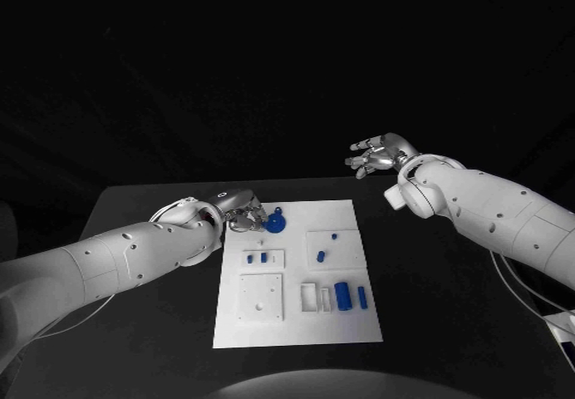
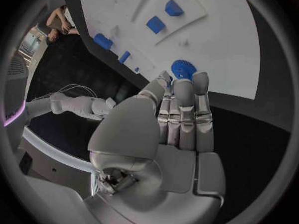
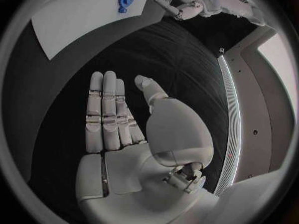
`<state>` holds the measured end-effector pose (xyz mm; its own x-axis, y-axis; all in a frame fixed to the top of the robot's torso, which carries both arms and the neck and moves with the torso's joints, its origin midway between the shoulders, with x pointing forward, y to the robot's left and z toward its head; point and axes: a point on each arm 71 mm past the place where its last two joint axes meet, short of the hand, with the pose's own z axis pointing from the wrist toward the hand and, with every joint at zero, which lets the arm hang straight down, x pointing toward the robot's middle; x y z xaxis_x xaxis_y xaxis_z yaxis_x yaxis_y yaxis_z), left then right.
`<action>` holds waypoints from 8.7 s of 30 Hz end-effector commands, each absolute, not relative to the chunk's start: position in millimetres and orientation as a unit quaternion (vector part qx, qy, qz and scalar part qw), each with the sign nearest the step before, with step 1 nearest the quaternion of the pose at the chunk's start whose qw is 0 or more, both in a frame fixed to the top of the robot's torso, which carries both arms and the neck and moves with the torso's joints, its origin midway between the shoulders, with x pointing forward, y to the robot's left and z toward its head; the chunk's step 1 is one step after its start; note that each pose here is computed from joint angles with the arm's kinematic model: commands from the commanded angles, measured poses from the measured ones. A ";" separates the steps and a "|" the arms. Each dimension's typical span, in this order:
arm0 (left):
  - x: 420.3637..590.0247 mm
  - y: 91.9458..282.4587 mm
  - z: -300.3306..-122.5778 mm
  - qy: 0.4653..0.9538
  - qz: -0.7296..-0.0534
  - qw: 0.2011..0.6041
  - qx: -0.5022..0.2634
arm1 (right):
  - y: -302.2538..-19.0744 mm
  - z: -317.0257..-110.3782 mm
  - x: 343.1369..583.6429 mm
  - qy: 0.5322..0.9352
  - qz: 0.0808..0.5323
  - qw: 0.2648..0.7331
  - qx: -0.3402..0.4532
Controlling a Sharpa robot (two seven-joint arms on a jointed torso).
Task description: Assemble the parts on the task board
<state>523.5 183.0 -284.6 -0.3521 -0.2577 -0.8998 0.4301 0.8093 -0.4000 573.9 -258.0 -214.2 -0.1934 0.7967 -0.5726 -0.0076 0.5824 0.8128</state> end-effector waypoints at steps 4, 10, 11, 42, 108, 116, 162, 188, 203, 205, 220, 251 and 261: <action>519.0 189.2 -285.8 0.772 -0.303 0.552 0.080 | -255.7 -217.1 574.3 0.689 0.358 0.562 0.286; 517.3 198.0 -288.4 0.778 -0.293 0.550 0.082 | -255.4 -221.7 573.3 0.691 0.357 0.559 0.288; 516.9 199.0 -289.4 0.779 -0.292 0.549 0.082 | -255.5 -222.1 573.2 0.692 0.356 0.558 0.288; 509.2 190.8 -318.5 0.800 -0.282 0.521 0.094 | -254.0 -224.7 572.7 0.693 0.357 0.556 0.288; 514.4 190.9 -321.2 0.804 -0.272 0.524 0.078 | -251.8 -225.2 573.0 0.695 0.358 0.554 0.288; 514.1 189.7 -323.2 0.812 -0.265 0.514 0.081 | -252.7 -225.2 573.0 0.694 0.357 0.554 0.288; 513.4 180.5 -327.3 0.824 -0.232 0.503 0.119 | -254.7 -225.6 572.5 0.698 0.356 0.551 0.288; 515.7 184.2 -327.0 0.823 -0.222 0.511 0.114 | -254.4 -227.2 571.9 0.701 0.356 0.547 0.288; 517.6 189.2 -325.1 0.816 -0.225 0.523 0.101 | -257.0 -227.9 571.2 0.700 0.354 0.549 0.289; 518.5 192.3 -325.0 0.816 -0.222 0.525 0.096 | -256.7 -227.8 570.2 0.699 0.356 0.549 0.287; 535.9 227.4 -299.3 0.787 -0.239 0.568 -0.026 | -261.6 -234.2 548.6 0.742 0.354 0.528 0.211; 532.3 229.3 -216.1 0.649 -0.499 0.433 -0.377 | -202.4 -288.8 486.0 0.784 0.194 0.586 -0.063; 528.2 219.0 -211.0 0.628 -0.528 0.426 -0.381 | -187.4 -305.8 477.0 0.772 0.189 0.602 -0.077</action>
